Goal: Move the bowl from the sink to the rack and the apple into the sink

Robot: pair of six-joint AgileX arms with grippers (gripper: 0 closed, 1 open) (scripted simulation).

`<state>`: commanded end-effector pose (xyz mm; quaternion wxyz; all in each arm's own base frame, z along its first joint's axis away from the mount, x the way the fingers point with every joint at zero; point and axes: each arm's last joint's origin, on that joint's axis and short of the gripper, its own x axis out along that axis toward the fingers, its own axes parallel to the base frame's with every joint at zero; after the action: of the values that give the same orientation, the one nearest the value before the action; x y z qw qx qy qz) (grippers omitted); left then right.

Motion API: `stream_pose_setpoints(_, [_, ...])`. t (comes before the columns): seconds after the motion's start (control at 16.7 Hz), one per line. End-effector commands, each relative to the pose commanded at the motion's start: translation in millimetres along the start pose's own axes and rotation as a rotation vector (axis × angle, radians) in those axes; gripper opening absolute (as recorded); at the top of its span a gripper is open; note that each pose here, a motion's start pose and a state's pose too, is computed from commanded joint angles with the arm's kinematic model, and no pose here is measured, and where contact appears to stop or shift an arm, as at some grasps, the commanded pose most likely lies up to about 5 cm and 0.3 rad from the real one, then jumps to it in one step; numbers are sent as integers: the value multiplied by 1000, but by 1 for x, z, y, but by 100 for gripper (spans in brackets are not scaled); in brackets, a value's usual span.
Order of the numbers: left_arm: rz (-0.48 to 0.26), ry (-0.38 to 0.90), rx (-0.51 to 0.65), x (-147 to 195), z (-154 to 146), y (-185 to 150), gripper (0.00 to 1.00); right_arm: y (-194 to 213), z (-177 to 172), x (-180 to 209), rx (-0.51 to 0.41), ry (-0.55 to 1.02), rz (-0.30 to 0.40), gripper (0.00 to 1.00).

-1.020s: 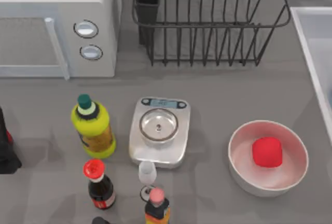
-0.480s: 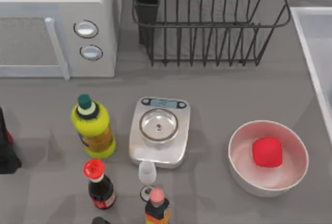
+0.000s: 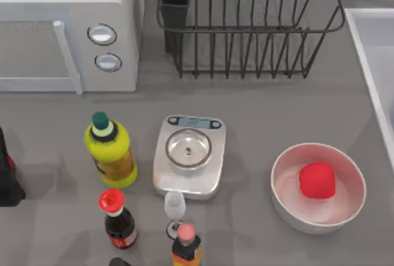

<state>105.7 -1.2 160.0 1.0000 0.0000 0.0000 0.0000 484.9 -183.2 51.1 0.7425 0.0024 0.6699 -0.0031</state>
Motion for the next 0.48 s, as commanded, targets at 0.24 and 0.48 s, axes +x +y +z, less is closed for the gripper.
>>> stream_pose_setpoints(0.24, [0,0,0,0,0,0,100,-20,-18,-33,5,24,10,0])
stream_pose_setpoints(0.48, [0,0,0,0,0,0,100,-43,-61,-127,3,17,7,0])
